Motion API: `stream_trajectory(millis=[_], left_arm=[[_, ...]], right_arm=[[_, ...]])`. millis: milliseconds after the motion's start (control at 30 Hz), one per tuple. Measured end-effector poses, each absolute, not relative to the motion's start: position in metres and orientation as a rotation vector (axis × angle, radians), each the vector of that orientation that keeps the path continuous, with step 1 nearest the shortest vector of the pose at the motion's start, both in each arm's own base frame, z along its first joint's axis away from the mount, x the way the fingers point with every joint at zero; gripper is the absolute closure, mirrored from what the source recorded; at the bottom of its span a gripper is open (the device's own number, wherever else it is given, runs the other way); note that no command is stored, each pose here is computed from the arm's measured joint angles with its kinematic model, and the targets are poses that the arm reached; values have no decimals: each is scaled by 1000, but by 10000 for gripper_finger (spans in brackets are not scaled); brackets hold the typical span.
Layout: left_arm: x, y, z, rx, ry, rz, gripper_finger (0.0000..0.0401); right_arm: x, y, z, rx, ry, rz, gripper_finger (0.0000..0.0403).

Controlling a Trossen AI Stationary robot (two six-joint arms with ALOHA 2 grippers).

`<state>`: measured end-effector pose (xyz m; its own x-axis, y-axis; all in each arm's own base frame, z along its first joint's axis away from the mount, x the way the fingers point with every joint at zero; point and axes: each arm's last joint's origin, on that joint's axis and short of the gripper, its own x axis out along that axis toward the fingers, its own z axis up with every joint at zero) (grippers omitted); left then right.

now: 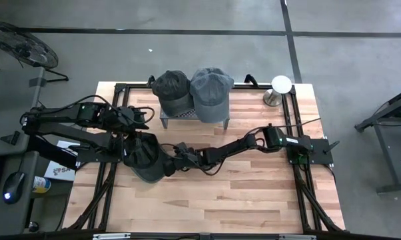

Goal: Pick & Place hat
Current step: Stack the black cap on top of the black cap on the shelf

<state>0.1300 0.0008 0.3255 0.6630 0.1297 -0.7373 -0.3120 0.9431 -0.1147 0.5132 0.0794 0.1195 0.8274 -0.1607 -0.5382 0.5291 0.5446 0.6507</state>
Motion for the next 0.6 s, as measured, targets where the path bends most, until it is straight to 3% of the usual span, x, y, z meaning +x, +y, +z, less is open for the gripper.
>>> stream_trajectory(millis=[233,600], left_arm=[[130,1,325,-240,809,253,233],[130,1,325,-240,809,253,233]], right_arm=[[515,79,116,916,443,-407,270],[517,80,119,927,423,-374,388]])
